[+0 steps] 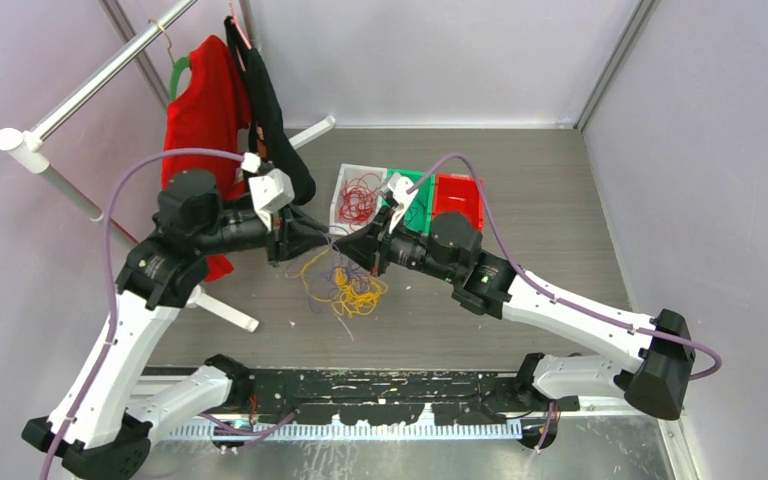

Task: Untangle the cables
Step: Untie the cable.

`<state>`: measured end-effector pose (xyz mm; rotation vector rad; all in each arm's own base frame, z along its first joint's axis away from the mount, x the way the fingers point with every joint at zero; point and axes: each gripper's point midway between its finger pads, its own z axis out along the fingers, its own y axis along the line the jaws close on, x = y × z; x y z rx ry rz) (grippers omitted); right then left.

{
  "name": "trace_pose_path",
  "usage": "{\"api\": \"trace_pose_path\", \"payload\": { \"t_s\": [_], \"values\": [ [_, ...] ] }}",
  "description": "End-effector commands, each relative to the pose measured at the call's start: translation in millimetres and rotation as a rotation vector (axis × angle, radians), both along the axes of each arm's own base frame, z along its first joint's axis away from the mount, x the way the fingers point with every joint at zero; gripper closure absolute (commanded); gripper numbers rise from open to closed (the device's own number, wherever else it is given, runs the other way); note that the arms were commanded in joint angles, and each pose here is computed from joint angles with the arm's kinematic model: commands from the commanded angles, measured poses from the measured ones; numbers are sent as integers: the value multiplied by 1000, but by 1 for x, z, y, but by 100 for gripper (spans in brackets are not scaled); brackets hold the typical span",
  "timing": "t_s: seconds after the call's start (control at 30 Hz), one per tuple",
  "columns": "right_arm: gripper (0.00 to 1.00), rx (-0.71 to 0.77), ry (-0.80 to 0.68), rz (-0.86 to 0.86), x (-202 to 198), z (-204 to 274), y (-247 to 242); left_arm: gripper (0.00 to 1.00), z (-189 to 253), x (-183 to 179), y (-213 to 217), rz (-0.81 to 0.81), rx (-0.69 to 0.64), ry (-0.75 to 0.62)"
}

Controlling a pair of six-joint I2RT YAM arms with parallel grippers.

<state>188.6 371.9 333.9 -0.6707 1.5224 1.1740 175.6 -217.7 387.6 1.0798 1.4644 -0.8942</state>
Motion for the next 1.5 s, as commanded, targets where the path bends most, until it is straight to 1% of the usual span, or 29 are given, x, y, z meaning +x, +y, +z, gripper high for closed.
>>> {"api": "trace_pose_path", "payload": {
  "t_s": [0.0, 0.07, 0.2, 0.27, 0.37, 0.47, 0.57, 0.63, 0.73, 0.8, 0.9, 1.07, 1.23, 1.3, 1.37, 1.47],
  "values": [
    [99, 85, -27, 0, -1, 26, -2, 78, -18, -13, -4, -48, -11, 95],
    [99, 98, -33, 5, -3, 30, -3, 74, -27, -11, -4, -40, -5, 105],
    [99, 99, -42, 20, -6, 33, -4, 60, -34, -10, -3, -24, -11, 101],
    [99, 86, -38, 39, -9, 31, -2, 57, -34, -6, -1, -5, -9, 75],
    [99, 68, -30, 48, -10, 26, 0, 56, -32, -2, 2, 7, 8, -7],
    [99, 64, -22, 51, -10, 24, 0, 57, -33, -3, 6, 16, 20, -40],
    [99, 59, -21, 51, -11, 23, -1, 59, -22, -5, 8, 48, -32, -64],
    [99, 55, -20, 50, -11, 22, -2, 60, -8, -8, 9, 52, -81, -108],
    [99, 54, -20, 55, -12, 24, -2, 64, 7, -12, 10, 49, -99, -131],
    [99, 51, -14, 62, -13, 24, -1, 66, 8, -9, 11, 48, -79, -161],
    [99, 35, 0, 63, -12, 24, 1, 67, 11, -8, 12, 34, -61, -245],
    [99, 23, 11, 96, -16, 22, 5, 67, 18, -5, 12, 22, -41, -329],
    [99, 12, 19, 145, -23, 24, 10, 66, 10, 6, 12, 14, 28, -408],
    [99, 0, 24, 164, -25, 23, 12, 65, 10, 8, 11, 2, 40, -442],
    [99, -5, 22, 171, -26, 23, 11, 61, 6, 3, 11, -36, 67, -452],
    [99, -9, 21, 177, -28, 22, 10, 58, -7, -2, 10, -106, 139, -420]
  ]
}}
